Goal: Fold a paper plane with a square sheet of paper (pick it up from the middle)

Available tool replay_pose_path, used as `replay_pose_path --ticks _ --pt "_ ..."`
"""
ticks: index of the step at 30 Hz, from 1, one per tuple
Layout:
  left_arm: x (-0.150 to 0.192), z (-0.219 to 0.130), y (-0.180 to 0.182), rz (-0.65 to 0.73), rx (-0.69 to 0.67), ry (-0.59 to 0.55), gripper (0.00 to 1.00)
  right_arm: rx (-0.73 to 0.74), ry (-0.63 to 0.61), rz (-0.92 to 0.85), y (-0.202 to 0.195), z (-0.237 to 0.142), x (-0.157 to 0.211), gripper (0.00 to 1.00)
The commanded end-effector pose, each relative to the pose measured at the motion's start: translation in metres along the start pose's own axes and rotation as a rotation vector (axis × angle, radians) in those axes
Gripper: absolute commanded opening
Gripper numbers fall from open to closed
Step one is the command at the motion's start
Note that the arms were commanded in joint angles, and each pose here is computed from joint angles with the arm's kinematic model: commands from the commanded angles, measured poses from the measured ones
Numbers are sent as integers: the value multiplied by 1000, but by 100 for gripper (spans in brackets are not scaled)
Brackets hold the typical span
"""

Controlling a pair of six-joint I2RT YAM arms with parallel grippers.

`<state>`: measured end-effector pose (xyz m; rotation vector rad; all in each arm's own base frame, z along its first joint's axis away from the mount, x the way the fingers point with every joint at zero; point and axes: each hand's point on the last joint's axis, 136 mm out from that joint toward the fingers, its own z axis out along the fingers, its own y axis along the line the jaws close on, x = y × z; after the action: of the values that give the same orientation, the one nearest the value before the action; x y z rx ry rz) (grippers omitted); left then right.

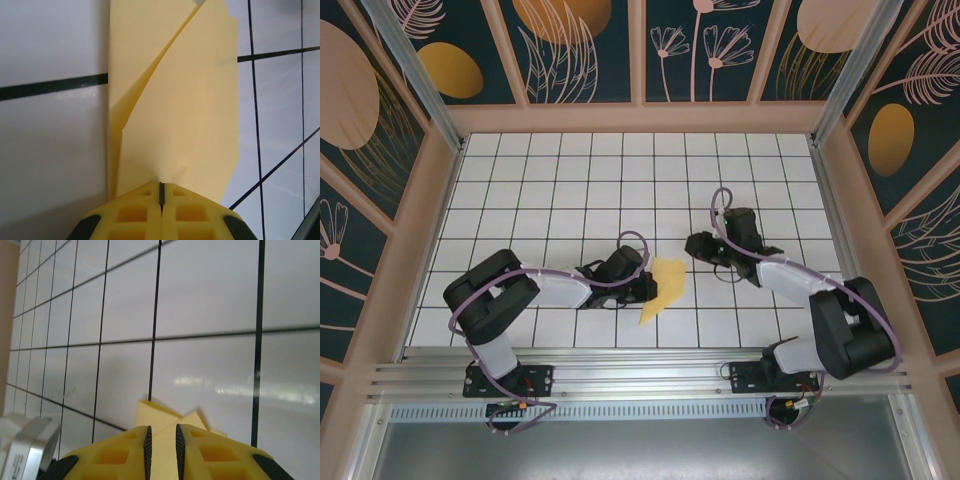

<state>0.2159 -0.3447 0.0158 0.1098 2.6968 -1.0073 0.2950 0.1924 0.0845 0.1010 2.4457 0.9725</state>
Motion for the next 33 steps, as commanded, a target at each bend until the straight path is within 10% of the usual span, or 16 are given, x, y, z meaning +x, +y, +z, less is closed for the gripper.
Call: replay_pose_path --ticks 1,13,33 --pt "8 -6 9 5 -67 47 7 -32 22 50 2 -10 22 27" --pt "-32 -54 -9 59 -129 -127 40 -69 76 169 0 -20 70 47" --pt "-12 -37 33 71 -279 -34 39 -115 166 267 15 -11 100 57"
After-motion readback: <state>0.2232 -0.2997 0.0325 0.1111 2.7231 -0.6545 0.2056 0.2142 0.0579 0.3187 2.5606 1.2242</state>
